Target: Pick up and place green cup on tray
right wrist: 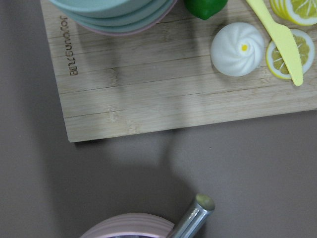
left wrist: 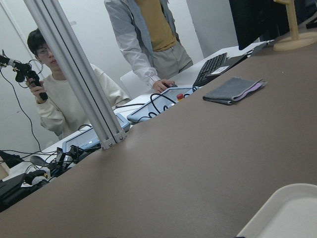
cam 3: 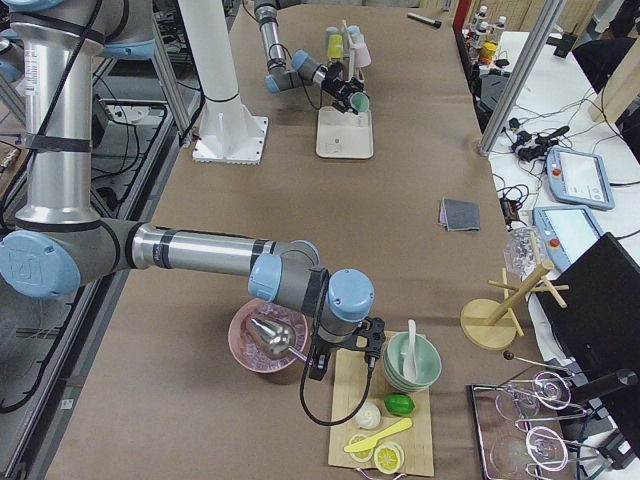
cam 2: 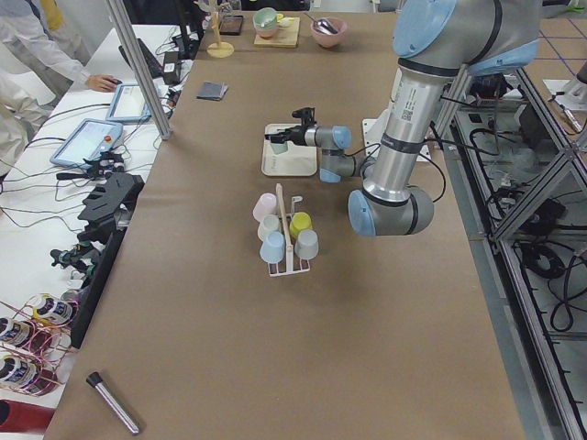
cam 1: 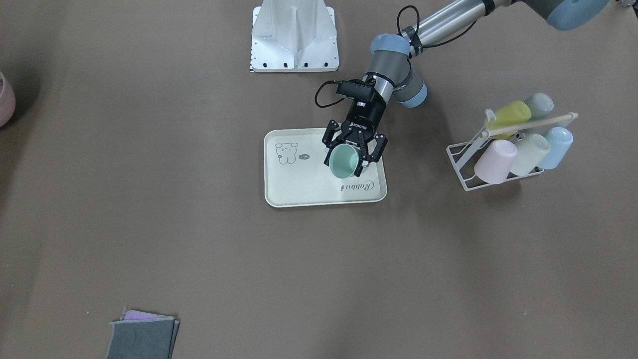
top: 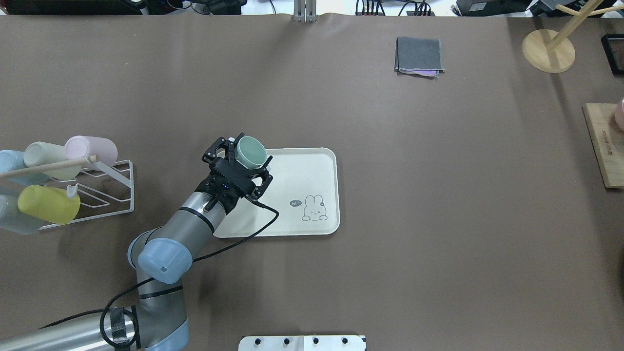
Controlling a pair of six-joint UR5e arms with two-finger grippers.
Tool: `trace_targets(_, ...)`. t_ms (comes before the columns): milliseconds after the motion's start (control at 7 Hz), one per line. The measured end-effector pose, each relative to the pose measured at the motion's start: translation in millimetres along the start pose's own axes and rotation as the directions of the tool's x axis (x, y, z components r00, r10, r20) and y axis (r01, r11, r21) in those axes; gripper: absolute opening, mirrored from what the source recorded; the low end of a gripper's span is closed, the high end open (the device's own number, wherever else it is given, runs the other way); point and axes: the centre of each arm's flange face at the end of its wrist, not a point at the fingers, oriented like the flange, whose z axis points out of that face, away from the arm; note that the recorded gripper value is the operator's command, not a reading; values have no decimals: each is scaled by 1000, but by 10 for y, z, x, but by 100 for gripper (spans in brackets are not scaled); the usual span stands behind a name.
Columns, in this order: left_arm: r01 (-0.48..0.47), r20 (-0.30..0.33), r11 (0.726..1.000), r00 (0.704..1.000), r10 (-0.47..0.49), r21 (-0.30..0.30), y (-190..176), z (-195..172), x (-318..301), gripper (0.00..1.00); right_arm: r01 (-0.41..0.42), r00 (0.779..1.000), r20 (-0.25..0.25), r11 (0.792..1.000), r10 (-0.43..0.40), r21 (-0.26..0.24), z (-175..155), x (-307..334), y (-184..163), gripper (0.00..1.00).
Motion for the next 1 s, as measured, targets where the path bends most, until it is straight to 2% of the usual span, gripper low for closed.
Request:
trace_targets(286, 53, -27, 999, 998, -53, -5, 57, 5, 63, 84, 0, 1000, 0, 1000, 0, 0, 1, 0, 0, 100)
trace_targets(1000, 64, -44, 998, 997, -64, -15, 31, 227, 299, 83, 1, 1000, 0, 1000, -1, 1, -3, 3, 0, 100)
